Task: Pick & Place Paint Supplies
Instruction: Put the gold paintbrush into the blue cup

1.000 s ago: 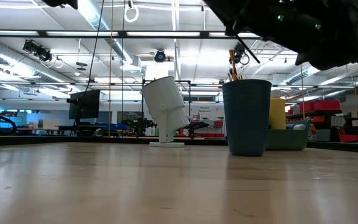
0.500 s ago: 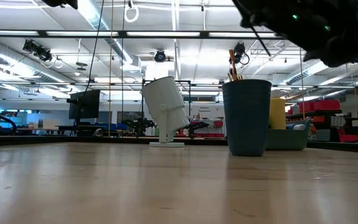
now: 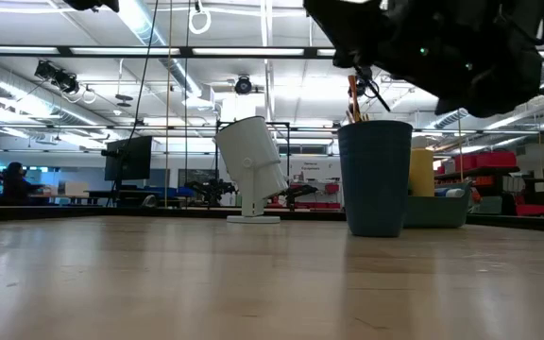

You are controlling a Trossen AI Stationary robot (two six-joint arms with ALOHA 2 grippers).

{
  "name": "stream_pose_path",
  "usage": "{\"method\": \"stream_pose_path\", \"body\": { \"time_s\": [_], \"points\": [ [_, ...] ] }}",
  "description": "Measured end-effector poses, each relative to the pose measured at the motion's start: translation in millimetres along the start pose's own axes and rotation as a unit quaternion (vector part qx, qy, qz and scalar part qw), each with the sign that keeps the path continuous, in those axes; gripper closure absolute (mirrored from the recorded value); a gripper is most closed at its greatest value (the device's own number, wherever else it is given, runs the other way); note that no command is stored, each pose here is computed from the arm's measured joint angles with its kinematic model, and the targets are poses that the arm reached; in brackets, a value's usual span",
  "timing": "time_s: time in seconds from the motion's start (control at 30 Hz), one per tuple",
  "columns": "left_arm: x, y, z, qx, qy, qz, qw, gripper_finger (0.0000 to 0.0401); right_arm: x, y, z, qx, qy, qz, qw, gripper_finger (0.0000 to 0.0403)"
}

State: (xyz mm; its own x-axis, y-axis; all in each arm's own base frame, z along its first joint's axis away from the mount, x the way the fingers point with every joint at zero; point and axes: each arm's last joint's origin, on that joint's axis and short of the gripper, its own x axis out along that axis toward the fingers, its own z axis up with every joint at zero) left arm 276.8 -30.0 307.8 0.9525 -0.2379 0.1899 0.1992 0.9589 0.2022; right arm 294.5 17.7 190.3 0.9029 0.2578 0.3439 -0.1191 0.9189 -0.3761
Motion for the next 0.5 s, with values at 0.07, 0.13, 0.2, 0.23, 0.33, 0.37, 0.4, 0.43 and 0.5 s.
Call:
{"method": "stream_pose_path", "body": {
  "time_s": [0.07, 0.13, 0.2, 0.23, 0.33, 0.37, 0.4, 0.43, 0.5],
  "points": [
    [0.0, 0.0, -0.2, -0.004, 0.001, 0.0, 1.0, 0.0212, 5.4, -0.6, 0.3, 0.003, -0.007, -0.001, 1.0, 0.0403],
    [0.0, -0.1, -0.2, -0.003, 0.001, -0.001, 1.0, 0.0212, 6.0, -0.7, 0.7, 0.006, -0.009, -0.002, 1.0, 0.0403],
    [0.0, -0.1, -0.1, -0.003, 0.001, -0.001, 1.0, 0.0212, 4.2, -0.8, -0.6, 0.016, -0.001, -0.012, 1.0, 0.0403],
    [0.0, 0.0, -0.1, -0.004, 0.001, 0.0, 1.0, 0.0212, 3.0, -0.5, -1.6, 0.017, 0.004, -0.016, 1.0, 0.0403],
    [0.0, -0.1, -0.2, -0.004, 0.001, -0.001, 1.0, 0.0212, 0.8, 0.1, -3.0, 0.026, 0.01, -0.019, 0.999, 0.0402],
    [0.0, -0.1, -0.6, -0.005, 0.003, -0.001, 1.0, 0.0212, 0.3, 0.1, -3.4, 0.031, 0.012, -0.023, 0.999, 0.0401],
    [0.0, -0.1, -1.5, -0.006, 0.009, 0.002, 1.0, 0.0212, -0.4, 0.2, -3.6, 0.031, 0.013, -0.025, 0.999, 0.0401],
    [0.0, -0.1, -3.4, -0.006, 0.019, 0.008, 1.0, 0.0212, -0.5, 0.2, -3.8, 0.03, 0.014, -0.025, 0.999, 0.04],
    [-0.6, 0.4, -10.5, 0.003, 0.06, 0.031, 0.998, 0.0212, -0.4, 0.0, -3.2, 0.03, 0.013, -0.026, 0.999, 0.04]
  ]
}}
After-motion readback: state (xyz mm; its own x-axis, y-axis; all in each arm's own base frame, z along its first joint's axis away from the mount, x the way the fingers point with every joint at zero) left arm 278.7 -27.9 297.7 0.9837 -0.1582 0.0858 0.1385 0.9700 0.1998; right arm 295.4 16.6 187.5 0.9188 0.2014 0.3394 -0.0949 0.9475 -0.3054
